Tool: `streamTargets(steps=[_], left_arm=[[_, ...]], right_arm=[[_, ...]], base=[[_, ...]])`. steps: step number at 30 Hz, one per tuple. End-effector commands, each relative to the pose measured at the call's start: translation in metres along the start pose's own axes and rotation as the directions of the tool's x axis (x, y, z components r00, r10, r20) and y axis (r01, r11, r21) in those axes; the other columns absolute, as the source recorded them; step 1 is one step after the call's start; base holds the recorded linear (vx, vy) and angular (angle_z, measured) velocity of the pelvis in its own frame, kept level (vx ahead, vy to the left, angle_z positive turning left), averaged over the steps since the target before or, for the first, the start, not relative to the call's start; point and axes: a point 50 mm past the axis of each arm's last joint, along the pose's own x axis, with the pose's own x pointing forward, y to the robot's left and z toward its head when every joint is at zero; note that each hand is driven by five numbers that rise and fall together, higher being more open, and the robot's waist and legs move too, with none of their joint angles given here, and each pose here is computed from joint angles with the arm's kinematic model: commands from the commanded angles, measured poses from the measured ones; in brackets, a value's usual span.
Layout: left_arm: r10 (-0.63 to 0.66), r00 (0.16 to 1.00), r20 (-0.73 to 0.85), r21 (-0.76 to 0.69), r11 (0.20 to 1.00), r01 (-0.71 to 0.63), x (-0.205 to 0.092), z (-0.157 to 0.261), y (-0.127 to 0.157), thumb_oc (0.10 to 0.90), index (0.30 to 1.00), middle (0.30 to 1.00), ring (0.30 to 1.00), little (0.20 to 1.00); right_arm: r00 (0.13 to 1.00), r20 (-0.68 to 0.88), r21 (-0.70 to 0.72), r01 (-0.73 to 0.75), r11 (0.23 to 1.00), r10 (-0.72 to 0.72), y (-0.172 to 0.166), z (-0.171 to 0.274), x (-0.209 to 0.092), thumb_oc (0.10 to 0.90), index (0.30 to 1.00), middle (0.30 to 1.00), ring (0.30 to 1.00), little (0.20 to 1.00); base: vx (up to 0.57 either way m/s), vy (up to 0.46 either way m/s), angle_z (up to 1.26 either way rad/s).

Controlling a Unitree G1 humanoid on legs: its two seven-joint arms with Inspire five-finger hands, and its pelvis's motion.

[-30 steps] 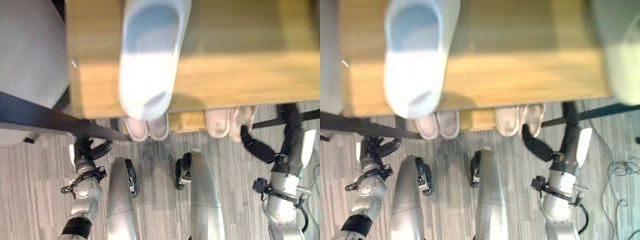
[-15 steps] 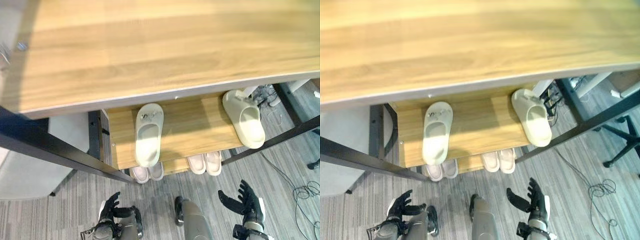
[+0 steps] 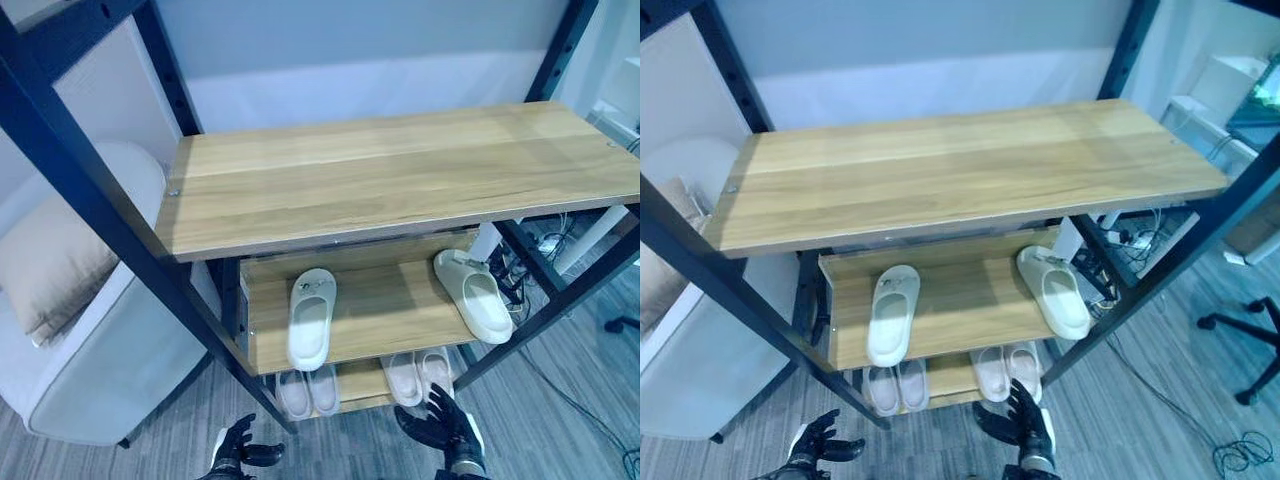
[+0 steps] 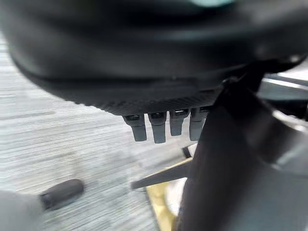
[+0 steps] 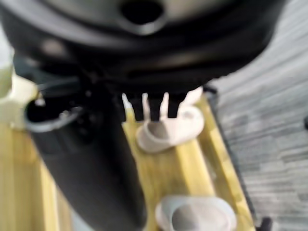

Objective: Arrange the slippers neatly on the shoe rack.

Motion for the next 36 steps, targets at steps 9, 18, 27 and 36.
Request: streamTargets(steps=[9,18,27,36], left_arm=[[-0.266,0.941,0.208,0.259,0.943,0.209,0.006,0.052,-0.026,0.800,0.900,0.900,0.900,0.900],[-0.412,0.874,0.257,0.469,0.844,0.259,0.001,0.070,-0.043,0.800,0.900,0.900,0.900,0.900],[-0.493,0.782,0.381,0.654,0.741,0.148,-0.012,0.104,-0.026,0.800,0.900,0.900,0.900,0.900],[-0.424,0.823,0.378,0.588,0.797,0.141,-0.005,0.098,-0.022,0.800,0.900,0.900,0.900,0.900]], right_arm=[[0.929,0.363,-0.120,-0.025,0.992,0.067,-0.019,0.083,0.009,0.800,0.900,0.900,0.900,0.900],[0.939,0.328,-0.101,-0.073,0.992,0.103,-0.010,0.077,0.008,0.800,0.900,0.900,0.900,0.900],[0.945,0.248,-0.090,-0.195,0.977,0.212,0.014,0.060,0.011,0.800,0.900,0.900,0.900,0.900],[0.945,0.158,-0.149,-0.265,0.953,0.288,0.018,0.046,0.012,0.800,0.900,0.900,0.900,0.900]], base=[[-0.32,-0.132,-0.12],[-0.11,0.126,0.13],[-0.09,-0.020,-0.14],[-0.01,-0.122,-0.05]])
